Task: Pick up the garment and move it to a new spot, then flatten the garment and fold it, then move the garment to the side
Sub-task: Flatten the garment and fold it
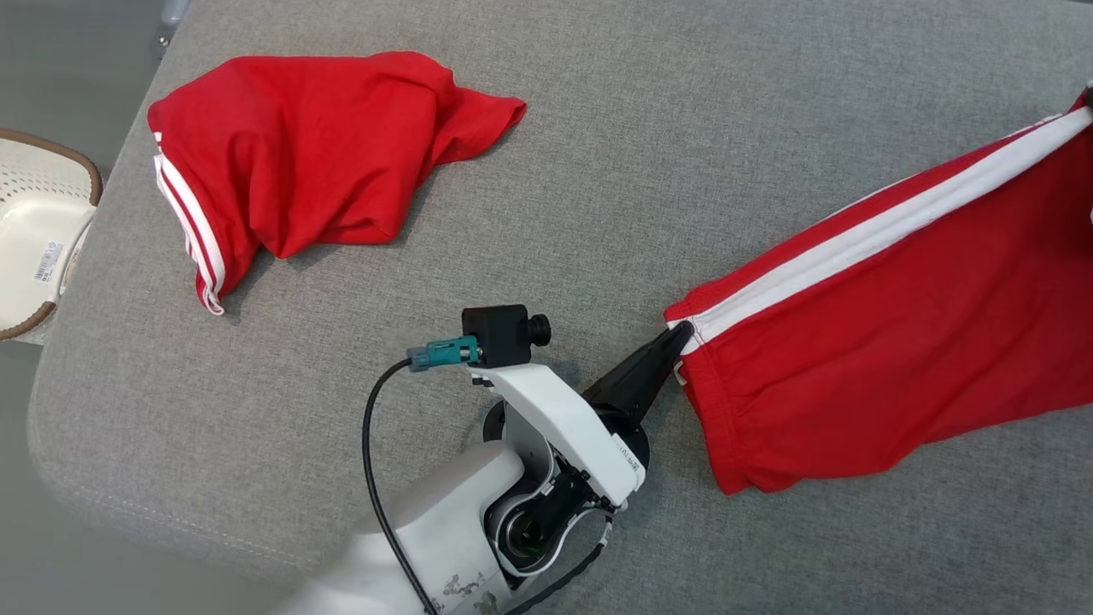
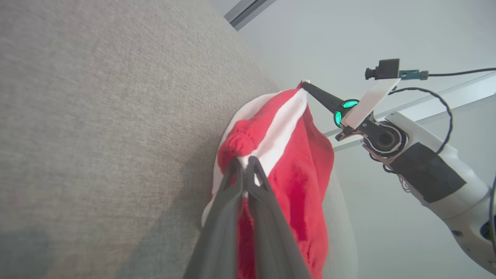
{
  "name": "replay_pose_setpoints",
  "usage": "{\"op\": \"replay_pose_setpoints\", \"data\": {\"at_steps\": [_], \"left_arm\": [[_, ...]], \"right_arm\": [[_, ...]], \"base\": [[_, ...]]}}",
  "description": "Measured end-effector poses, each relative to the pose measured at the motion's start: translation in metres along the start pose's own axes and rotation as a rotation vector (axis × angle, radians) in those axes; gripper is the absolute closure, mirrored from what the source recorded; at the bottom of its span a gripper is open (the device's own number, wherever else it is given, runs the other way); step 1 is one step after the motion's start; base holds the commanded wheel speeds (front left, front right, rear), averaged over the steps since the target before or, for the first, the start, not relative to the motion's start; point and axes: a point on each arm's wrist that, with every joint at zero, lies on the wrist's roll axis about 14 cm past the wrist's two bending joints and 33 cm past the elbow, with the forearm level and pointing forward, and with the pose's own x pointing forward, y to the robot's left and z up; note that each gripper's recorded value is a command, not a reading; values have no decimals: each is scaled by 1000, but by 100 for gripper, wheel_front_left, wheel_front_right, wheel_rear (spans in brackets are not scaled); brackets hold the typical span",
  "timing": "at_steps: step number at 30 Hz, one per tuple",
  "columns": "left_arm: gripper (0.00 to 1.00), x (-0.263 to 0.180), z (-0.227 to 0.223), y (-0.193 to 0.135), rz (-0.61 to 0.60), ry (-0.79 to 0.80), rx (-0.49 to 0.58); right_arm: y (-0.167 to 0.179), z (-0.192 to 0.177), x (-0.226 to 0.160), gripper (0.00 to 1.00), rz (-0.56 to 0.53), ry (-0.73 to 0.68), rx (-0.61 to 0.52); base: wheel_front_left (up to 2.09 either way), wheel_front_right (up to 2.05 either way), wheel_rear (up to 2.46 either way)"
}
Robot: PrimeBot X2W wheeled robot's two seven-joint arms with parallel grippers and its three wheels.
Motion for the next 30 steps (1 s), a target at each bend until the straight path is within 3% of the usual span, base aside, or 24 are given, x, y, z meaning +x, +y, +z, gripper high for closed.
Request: {"op": "replay_pose_setpoints", "data": {"at_steps": [1, 3, 5, 6, 16, 22, 26, 30], "left_arm": [[100, 0, -1, 0, 1, 1, 2], [100, -1, -4, 0, 1, 10, 9], [13, -2, -2, 2, 12, -1, 15], [0, -2, 0, 5, 21, -9, 18], [0, -7, 32, 10, 51, -113, 135], [0, -27, 97, 6, 67, -302, 385], [0, -48, 121, -5, 82, -429, 524], [0, -69, 133, -16, 93, -529, 628]], "right_arm": [[-1, 0, 0, 0, -4, -1, 6], [2, -3, 0, 0, -4, 6, 29], [1, 0, -3, 0, -9, -6, 30], [1, 0, -5, 0, -12, -7, 33], [-7, 11, -33, 0, -43, -134, 47], [-6, 28, -67, 0, -56, -297, 95], [-2, 27, -91, 0, -54, -336, 109], [-16, 50, -124, 0, -90, -449, 111]], "base": [[0, 0, 0], [0, 0, 0], [0, 0, 0], [0, 0, 0], [0, 0, 0], [0, 0, 0], [0, 0, 0], [0, 0, 0]]}}
